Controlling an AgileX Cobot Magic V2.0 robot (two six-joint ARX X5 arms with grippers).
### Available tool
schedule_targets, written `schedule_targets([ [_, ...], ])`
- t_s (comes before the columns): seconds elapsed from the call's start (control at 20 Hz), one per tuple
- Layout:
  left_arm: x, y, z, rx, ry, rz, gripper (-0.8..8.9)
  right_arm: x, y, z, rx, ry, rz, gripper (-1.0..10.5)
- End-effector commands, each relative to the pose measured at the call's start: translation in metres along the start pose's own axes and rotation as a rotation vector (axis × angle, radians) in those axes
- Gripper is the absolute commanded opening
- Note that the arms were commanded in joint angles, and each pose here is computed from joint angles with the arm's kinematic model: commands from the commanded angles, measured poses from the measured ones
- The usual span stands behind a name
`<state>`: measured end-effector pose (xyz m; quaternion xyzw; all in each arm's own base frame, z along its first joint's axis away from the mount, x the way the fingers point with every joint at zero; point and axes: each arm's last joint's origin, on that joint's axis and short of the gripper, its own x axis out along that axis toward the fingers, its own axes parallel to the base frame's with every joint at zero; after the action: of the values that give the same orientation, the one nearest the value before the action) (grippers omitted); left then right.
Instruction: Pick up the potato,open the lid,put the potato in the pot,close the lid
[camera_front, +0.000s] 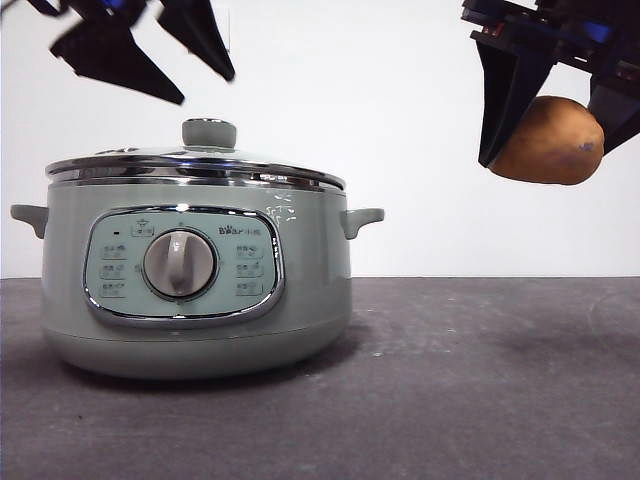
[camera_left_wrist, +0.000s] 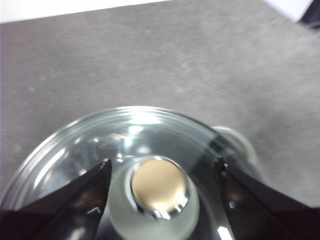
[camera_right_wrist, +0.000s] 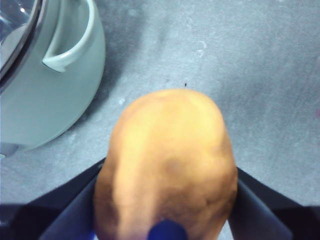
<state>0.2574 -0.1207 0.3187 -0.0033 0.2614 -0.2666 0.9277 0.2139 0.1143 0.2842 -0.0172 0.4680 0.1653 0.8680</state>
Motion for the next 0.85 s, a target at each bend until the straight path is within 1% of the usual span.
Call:
schedule_targets([
  [0.05, 0.014, -0.001, -0.002, 0.043, 0.004, 0.019, 3.47, -0.001, 0.000, 0.000, -0.009, -0.003, 0.001, -0.1],
  [0.3, 0.038, 0.003, -0.013, 0.034, 0.079, 0.040, 3.47, -0.001, 0.000, 0.000, -0.008, -0.003, 0.001, -0.1],
  [0.5, 0.041, 0.001, -0.015, 0.038, 0.087, 0.037, 3.31, -0.001, 0.000, 0.000, -0.008, -0.003, 0.001, -0.1],
  [0.55, 0.041, 0.001, -0.016, 0.038, 0.096, 0.038, 2.24, -0.001, 0.000, 0.000, -0.008, -0.003, 0.001, -0.1],
  [0.65, 0.041, 0.002, -0.018, 0.059, 0.122, 0.038, -0.23, -0.001, 0.000, 0.000, -0.008, -0.003, 0.001, -0.1],
  [0.7, 0.040, 0.002, -0.018, 0.059, 0.127, 0.038, -0.08, -0.001, 0.000, 0.000, -0.008, -0.003, 0.001, -0.1],
  [0.85, 0.041, 0.002, -0.017, 0.060, 0.111, 0.037, -0.08, -0.001, 0.000, 0.000, -0.008, -0.004, 0.001, -0.1],
])
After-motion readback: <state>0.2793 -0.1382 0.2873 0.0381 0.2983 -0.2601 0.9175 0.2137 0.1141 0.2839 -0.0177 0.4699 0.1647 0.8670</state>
